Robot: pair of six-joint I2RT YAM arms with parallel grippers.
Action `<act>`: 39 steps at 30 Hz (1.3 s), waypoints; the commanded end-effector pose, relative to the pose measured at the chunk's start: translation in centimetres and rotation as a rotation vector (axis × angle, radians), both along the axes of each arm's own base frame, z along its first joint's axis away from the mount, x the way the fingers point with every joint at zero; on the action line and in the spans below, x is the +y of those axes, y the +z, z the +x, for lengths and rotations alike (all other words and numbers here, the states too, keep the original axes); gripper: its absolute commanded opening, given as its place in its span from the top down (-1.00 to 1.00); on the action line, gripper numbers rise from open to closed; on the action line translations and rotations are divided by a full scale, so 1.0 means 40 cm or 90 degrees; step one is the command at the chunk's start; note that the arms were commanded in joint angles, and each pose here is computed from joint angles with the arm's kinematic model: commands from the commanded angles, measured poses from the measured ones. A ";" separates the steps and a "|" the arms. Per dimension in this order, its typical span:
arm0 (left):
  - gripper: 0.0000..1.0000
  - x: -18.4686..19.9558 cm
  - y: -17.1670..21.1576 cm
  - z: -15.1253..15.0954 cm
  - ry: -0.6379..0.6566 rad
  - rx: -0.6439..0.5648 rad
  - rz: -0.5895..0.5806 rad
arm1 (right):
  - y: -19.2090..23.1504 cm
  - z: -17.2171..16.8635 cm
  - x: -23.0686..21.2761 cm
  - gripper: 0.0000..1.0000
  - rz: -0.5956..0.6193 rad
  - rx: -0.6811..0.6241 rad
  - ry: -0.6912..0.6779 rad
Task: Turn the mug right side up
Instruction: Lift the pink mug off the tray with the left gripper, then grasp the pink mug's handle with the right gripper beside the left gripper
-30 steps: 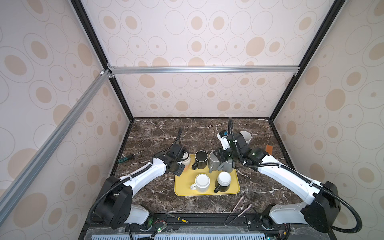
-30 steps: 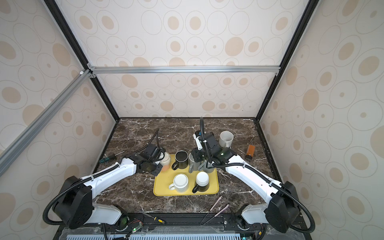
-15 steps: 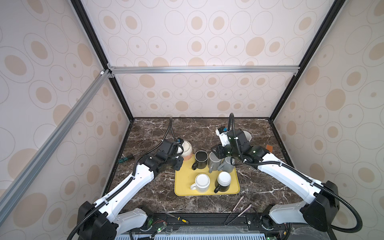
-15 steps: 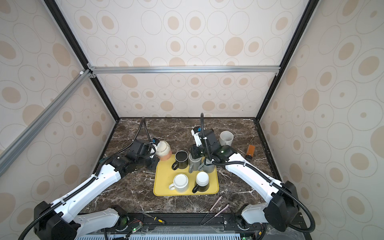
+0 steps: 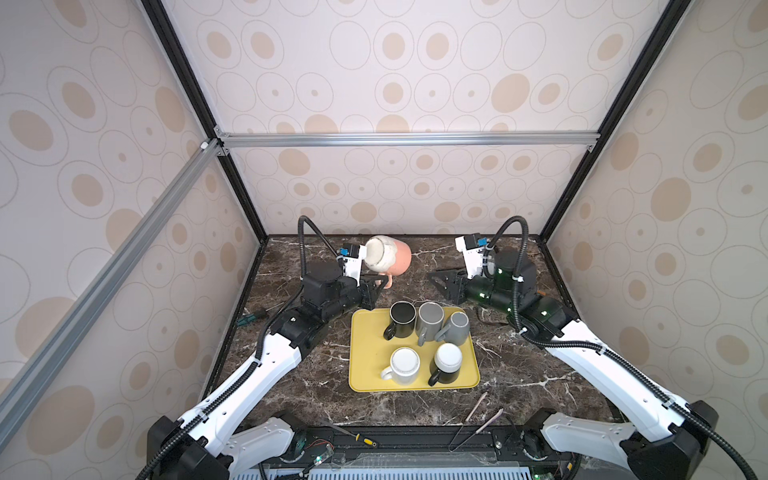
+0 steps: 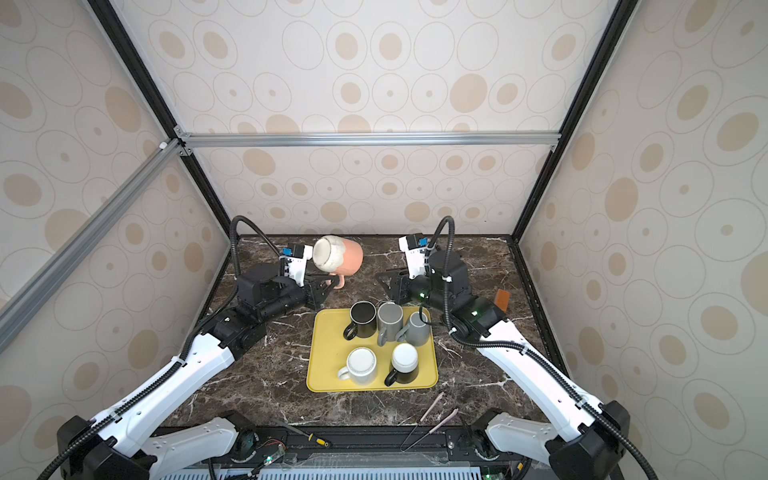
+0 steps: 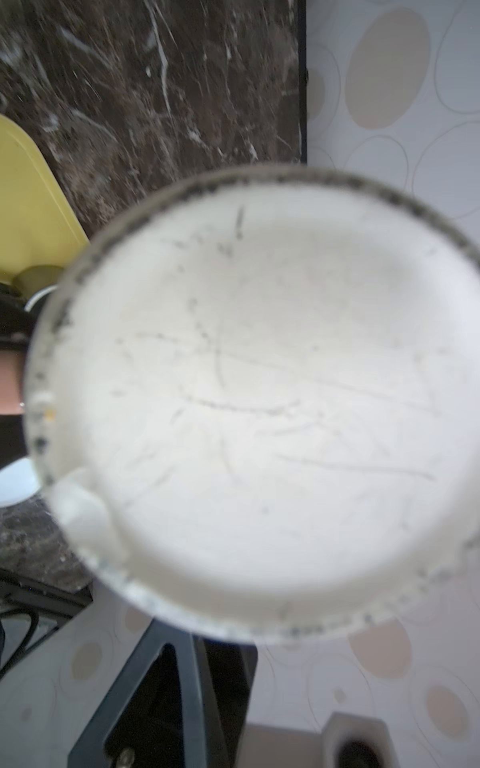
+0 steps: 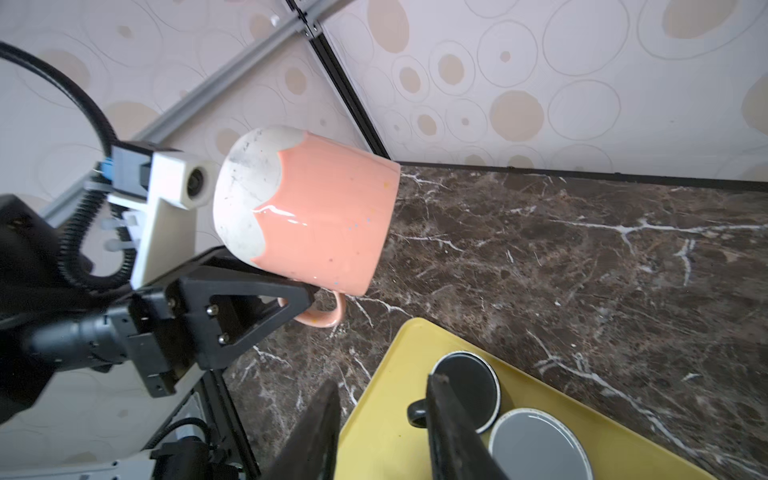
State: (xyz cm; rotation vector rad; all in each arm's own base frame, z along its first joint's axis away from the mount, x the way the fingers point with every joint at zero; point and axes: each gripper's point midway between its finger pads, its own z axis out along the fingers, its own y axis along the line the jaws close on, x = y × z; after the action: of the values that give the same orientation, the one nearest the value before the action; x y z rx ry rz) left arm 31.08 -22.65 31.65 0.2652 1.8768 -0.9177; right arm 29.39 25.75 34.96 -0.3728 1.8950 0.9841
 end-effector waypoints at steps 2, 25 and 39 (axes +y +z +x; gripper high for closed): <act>1.00 -0.017 0.277 -0.063 -0.100 -0.161 -0.224 | 0.051 -0.022 0.021 0.20 0.081 -0.007 0.057; 1.00 0.012 0.307 -0.107 -0.211 -0.182 -0.582 | 0.134 -0.003 0.094 0.15 0.307 -0.025 0.175; 1.00 0.006 0.318 -0.106 -0.215 -0.190 -0.574 | 0.139 -0.004 0.138 0.15 0.329 -0.002 0.222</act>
State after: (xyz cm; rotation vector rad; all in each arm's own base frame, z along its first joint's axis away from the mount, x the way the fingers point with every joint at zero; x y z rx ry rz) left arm 29.55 -23.51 39.07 0.0274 1.2332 -1.7308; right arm 29.83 30.59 38.89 -0.3562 1.5752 1.6032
